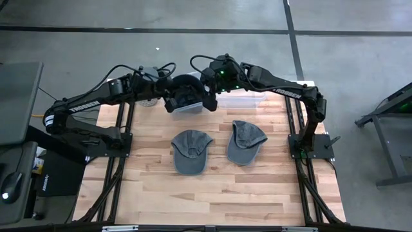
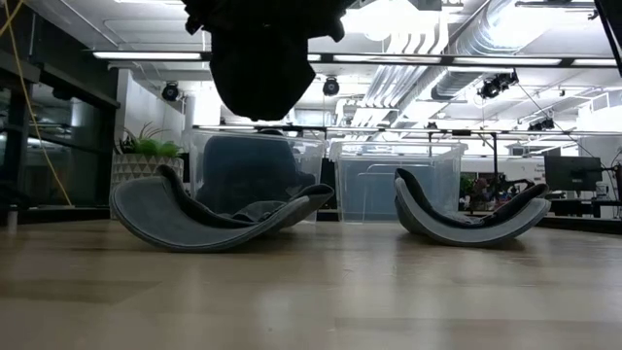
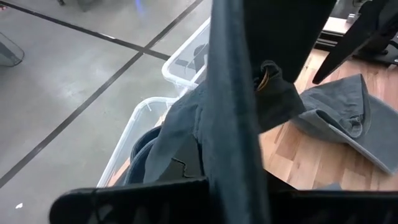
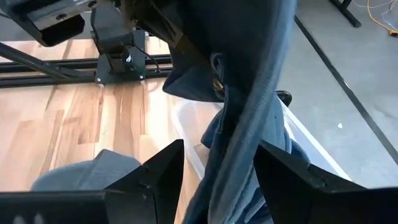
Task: Pick & Place hat
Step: Put the dark blue cap into the left transparent bin
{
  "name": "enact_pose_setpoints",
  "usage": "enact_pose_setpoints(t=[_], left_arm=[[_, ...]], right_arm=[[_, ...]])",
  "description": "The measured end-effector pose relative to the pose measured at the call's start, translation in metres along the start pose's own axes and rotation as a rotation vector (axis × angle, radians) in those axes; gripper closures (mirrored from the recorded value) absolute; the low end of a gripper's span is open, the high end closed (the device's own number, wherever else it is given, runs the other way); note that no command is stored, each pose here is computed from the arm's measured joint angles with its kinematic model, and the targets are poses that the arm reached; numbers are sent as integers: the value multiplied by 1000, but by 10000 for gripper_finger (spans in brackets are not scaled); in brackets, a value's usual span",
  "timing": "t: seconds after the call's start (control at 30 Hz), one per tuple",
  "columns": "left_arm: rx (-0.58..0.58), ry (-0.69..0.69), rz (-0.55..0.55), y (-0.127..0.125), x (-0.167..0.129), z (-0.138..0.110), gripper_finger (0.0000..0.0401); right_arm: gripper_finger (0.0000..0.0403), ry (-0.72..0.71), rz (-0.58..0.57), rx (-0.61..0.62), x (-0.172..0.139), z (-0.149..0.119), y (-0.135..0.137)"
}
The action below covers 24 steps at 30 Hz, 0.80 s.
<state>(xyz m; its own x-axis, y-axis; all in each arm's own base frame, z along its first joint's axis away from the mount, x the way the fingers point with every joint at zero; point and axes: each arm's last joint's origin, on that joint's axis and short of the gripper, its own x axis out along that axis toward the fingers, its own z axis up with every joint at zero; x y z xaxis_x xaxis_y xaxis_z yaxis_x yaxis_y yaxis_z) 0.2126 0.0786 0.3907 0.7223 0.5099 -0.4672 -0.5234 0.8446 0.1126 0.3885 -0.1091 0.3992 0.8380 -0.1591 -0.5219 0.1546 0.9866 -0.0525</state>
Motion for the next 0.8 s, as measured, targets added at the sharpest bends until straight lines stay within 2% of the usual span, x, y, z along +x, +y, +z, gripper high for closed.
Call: enact_pose_setpoints(t=[0.23, 0.47, 0.8], left_arm=[[-21, -13, 30, 1, 0, 1, 401], [-45, -29, 33, 1, 0, 3, 401], [-63, -72, 8, 0, 0, 7, 401]], right_arm=[[217, 34, 45, 10, 5, -4, 1], [217, 39, 77, 70, 5, -5, 2], [217, 13, 4, 60, 5, -2, 0]])
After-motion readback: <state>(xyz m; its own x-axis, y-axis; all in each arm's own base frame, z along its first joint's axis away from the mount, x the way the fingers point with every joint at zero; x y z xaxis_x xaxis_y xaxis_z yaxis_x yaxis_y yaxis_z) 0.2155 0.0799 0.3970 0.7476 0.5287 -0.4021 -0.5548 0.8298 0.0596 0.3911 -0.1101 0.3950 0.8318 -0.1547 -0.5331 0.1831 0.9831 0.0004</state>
